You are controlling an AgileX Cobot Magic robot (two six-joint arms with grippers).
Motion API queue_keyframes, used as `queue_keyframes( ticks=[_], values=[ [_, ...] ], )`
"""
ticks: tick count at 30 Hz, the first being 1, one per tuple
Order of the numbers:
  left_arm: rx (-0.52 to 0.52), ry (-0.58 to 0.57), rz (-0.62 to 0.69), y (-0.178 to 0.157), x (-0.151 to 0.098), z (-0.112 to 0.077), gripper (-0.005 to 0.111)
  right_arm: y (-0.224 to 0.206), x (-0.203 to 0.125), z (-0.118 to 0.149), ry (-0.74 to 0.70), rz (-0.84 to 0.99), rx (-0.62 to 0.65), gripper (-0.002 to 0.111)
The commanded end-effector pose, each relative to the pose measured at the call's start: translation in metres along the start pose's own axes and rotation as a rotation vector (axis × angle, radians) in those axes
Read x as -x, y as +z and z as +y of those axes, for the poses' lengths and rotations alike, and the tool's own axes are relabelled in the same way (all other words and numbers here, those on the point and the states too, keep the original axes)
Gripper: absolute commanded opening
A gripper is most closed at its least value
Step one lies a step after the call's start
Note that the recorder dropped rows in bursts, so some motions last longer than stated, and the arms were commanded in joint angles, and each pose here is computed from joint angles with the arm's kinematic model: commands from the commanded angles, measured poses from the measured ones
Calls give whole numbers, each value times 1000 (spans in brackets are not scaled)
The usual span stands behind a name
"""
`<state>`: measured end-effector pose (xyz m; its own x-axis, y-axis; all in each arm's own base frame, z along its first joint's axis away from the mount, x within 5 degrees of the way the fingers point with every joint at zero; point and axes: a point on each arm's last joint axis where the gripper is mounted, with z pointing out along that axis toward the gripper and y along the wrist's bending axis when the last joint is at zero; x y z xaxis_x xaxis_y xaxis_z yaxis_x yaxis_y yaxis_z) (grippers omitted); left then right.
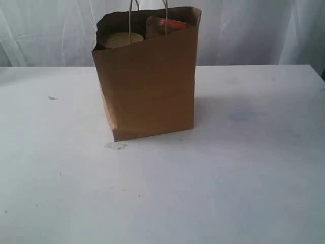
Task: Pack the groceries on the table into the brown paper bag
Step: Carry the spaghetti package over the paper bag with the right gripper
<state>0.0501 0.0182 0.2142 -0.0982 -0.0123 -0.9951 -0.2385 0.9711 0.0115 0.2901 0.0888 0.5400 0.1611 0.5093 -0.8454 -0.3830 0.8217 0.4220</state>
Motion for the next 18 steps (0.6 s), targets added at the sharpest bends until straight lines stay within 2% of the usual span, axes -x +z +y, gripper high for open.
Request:
queue_keyframes(
  ticks=[1, 5, 8, 11, 18],
  values=[
    [-8, 7, -6, 0, -1, -1, 0, 18, -17, -11, 103, 36, -28, 0],
    [-8, 7, -6, 0, -1, -1, 0, 24, -25, -19, 91, 37, -78, 0],
    [-8, 7, -6, 0, -1, -1, 0, 27, -28, -29, 99, 11, -162, 0],
    [-8, 7, -6, 0, -1, -1, 0, 35, -43, -41, 224, 31, -230, 0],
    [-8, 7, -6, 0, -1, -1, 0, 60, -58, -42, 246, 60, -183, 0]
  ],
)
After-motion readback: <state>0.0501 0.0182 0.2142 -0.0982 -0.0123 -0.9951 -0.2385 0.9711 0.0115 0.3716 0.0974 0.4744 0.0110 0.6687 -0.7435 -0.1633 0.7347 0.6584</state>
